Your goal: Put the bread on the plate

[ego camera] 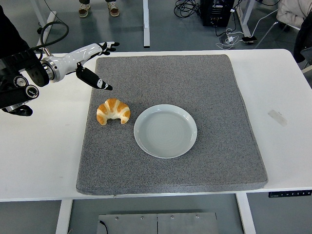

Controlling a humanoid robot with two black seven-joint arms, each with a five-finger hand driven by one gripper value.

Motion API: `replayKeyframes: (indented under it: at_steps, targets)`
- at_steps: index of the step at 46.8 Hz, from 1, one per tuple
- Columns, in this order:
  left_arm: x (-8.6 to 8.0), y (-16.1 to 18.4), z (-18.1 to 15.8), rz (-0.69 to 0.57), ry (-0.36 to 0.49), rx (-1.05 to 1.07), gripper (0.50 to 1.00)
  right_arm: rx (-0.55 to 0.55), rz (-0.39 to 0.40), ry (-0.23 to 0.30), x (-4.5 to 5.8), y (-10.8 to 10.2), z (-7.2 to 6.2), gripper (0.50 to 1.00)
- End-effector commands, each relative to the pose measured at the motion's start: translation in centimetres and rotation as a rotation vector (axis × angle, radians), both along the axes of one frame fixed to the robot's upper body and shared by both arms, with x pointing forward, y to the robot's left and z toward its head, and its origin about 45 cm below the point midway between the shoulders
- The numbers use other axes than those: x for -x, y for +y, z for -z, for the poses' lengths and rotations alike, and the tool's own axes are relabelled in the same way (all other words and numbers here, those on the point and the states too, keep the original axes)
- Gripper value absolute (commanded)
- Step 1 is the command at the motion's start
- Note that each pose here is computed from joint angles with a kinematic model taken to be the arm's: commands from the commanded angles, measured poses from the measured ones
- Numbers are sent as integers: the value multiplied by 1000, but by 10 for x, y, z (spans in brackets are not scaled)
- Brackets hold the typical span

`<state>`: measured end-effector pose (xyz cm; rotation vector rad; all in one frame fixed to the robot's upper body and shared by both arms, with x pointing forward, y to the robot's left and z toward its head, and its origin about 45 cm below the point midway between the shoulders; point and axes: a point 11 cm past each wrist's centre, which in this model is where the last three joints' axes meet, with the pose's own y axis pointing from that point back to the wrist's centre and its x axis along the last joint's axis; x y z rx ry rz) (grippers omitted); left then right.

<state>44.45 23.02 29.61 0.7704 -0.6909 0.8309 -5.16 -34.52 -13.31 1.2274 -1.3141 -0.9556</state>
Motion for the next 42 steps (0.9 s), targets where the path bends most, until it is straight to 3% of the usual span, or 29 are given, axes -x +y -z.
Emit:
replayKeyframes:
  at_steps: [1,22,33,42]
  targets:
    - [2,1,8,12,-8,-47,980,0,0,0,0,0,0,1000]
    - [20,-9,30,68,-71,-116,980,0,0,0,0,0,0,1000]
    - [33,-10,54,105,-29,-163,978,0,0,0,0,0,0,1000]
    - [37,-4,63,90,-96,-186,978,0,0,0,0,0,0,1000]
